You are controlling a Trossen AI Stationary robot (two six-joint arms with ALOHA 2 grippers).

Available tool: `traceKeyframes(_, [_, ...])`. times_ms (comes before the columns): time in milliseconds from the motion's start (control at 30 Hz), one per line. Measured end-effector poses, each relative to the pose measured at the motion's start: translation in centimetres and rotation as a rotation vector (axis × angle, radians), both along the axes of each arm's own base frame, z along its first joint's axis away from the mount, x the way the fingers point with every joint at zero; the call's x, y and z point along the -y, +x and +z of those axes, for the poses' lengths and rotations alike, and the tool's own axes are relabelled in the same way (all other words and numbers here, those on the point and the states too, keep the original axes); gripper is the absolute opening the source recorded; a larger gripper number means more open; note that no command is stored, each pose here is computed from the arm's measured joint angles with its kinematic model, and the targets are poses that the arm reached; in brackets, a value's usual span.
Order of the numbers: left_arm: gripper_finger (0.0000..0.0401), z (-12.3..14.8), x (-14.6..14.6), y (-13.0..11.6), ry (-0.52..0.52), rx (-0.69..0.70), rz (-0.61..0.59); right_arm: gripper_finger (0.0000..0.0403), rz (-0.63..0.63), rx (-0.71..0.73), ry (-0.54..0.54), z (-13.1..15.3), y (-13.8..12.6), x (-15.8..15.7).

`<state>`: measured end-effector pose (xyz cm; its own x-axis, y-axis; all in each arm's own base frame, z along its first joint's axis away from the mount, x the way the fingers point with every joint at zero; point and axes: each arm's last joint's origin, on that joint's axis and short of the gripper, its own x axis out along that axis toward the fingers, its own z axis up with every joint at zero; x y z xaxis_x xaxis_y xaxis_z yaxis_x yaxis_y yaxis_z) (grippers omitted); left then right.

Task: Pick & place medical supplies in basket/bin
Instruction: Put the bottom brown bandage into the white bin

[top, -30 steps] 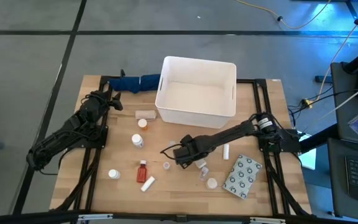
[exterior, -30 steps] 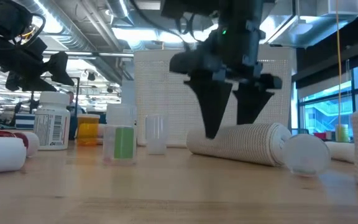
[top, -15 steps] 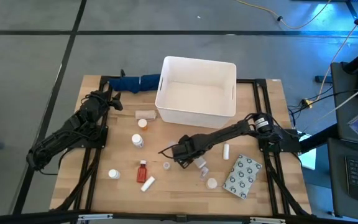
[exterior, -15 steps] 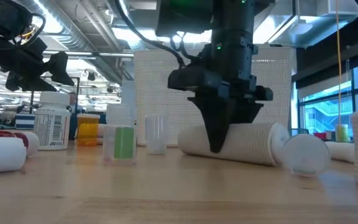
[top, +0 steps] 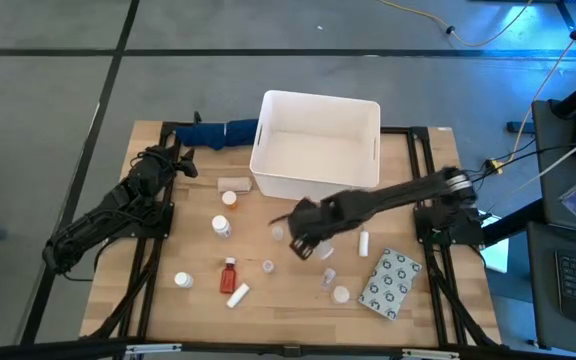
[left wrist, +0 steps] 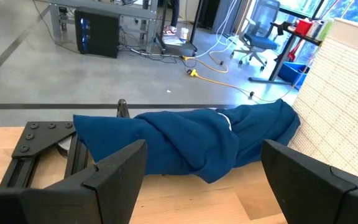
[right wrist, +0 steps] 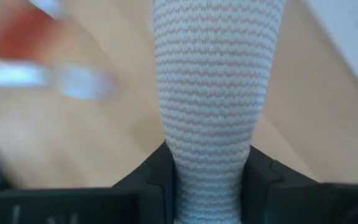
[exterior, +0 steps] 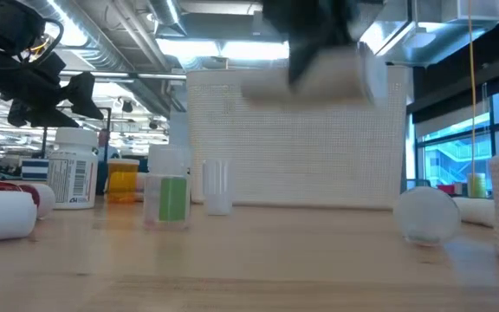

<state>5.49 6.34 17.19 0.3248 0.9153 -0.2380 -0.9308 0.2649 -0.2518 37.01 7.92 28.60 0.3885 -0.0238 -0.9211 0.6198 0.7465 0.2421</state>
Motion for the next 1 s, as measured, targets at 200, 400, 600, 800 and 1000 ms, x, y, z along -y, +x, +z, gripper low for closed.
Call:
traceKeyframes(200, [0.0307, 0.0, 0.0, 0.0, 0.000, 0.000, 0.001, 0.0108, -0.077, 0.380, -0.096, 9.0, -3.2, 2.7])
traceKeyframes(400, [0.0307, 0.0, 0.0, 0.0, 0.000, 0.001, 0.003, 0.0108, -0.346, 0.555, -0.356, 14.4, -6.4, 8.0])
traceKeyframes(600, [0.0307, 0.0, 0.0, 0.0, 0.000, 0.001, 0.003, 0.0108, -0.510, 0.433, -0.411, 12.7, -6.4, 13.9])
traceKeyframes(800, [0.0307, 0.0, 0.0, 0.0, -0.010, 0.021, 0.008, 0.0108, -0.672, 0.231, -0.304, 8.0, -5.1, 18.0])
traceKeyframes(1000, [0.0307, -0.1, 0.0, 0.0, -0.013, 0.018, 0.008, 0.0112, -0.689, 0.137, -0.189, 3.4, -2.6, 21.4])
